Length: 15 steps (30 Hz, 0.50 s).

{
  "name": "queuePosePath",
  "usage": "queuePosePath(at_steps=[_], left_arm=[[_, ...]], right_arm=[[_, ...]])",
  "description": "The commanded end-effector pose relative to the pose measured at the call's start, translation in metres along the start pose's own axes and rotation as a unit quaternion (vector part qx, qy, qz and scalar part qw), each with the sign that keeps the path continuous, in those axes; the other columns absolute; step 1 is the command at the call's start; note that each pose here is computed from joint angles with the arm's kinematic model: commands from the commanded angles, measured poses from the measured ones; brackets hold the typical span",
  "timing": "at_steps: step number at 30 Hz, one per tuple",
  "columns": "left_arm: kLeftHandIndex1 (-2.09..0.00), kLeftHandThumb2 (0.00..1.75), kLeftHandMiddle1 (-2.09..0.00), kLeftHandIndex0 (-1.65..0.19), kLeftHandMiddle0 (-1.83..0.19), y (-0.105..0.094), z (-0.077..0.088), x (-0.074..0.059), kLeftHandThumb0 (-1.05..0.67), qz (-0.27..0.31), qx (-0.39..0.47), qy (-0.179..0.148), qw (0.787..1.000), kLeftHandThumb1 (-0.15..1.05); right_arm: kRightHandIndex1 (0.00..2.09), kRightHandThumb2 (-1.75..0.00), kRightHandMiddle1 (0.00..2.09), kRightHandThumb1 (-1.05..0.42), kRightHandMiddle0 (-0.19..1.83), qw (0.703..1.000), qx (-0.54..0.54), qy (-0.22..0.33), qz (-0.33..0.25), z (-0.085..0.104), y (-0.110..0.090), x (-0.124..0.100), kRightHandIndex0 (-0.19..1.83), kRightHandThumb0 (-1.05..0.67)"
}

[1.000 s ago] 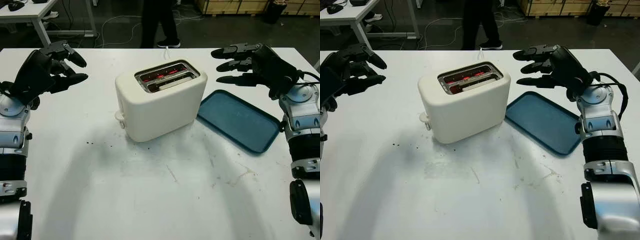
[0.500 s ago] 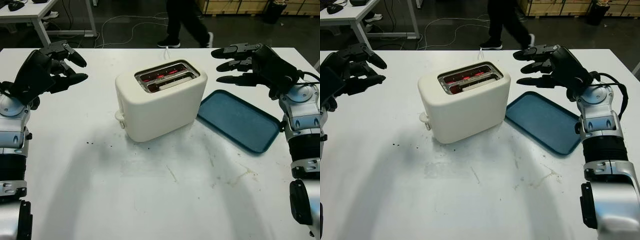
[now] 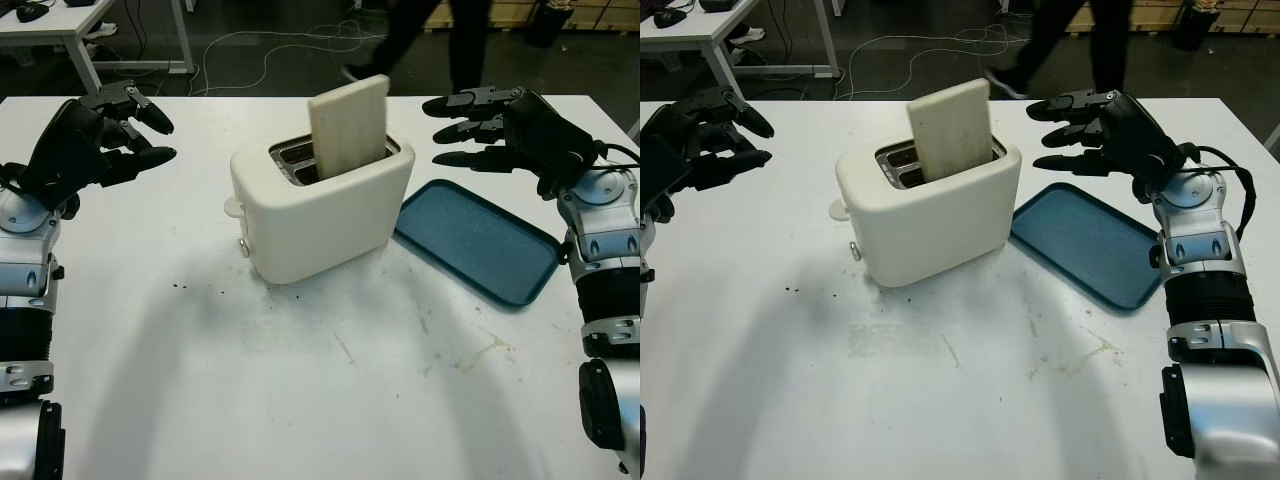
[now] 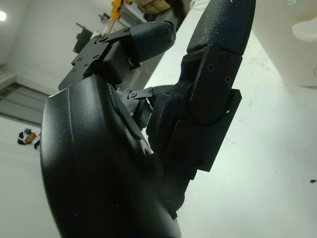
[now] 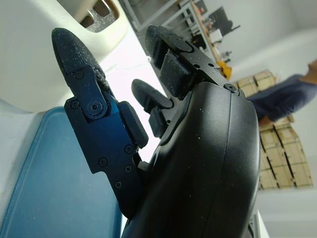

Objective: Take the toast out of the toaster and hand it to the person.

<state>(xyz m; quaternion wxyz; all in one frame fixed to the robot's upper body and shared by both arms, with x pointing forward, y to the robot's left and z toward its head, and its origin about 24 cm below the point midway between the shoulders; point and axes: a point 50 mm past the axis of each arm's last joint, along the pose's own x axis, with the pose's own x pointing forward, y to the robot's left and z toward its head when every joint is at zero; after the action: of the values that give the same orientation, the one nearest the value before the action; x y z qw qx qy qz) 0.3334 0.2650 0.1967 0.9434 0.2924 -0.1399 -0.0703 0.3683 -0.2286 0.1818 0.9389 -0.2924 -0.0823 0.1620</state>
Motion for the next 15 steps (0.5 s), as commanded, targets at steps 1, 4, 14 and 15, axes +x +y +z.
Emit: queuePosePath(at_steps=[1, 4, 14, 15], left_arm=[[-1.41, 0.06, -1.49, -0.42, -0.51, 0.001, 0.001, 0.000, -1.05, 0.001, 0.007, 0.001, 1.000, 0.92], [-1.41, 0.05, -1.49, -0.42, -0.51, 0.001, 0.001, 0.000, -1.05, 0.001, 0.009, 0.000, 1.000, 0.92], [-1.42, 0.06, -1.49, -0.42, -0.51, 0.001, 0.001, 0.000, -1.05, 0.001, 0.007, 0.000, 1.000, 0.92], [-1.42, 0.06, -1.49, -0.42, -0.50, 0.001, 0.001, 0.000, -1.05, 0.000, 0.007, -0.001, 1.000, 0.92]], right_arm=[[0.55, 0.00, 0.00, -0.72, 0.76, 1.000, 0.000, -0.008, -0.007, 0.005, -0.002, 0.002, 0.57, -0.65], [0.55, 0.00, 0.00, -0.72, 0.76, 1.000, 0.000, -0.008, -0.007, 0.005, -0.002, 0.002, 0.58, -0.65], [0.56, 0.00, 0.00, -0.73, 0.74, 0.999, -0.001, -0.047, -0.016, 0.024, -0.011, 0.008, 0.55, -0.74], [0.56, 0.00, 0.00, -0.73, 0.73, 0.998, -0.008, -0.055, -0.017, 0.028, -0.013, 0.010, 0.53, -0.75]])
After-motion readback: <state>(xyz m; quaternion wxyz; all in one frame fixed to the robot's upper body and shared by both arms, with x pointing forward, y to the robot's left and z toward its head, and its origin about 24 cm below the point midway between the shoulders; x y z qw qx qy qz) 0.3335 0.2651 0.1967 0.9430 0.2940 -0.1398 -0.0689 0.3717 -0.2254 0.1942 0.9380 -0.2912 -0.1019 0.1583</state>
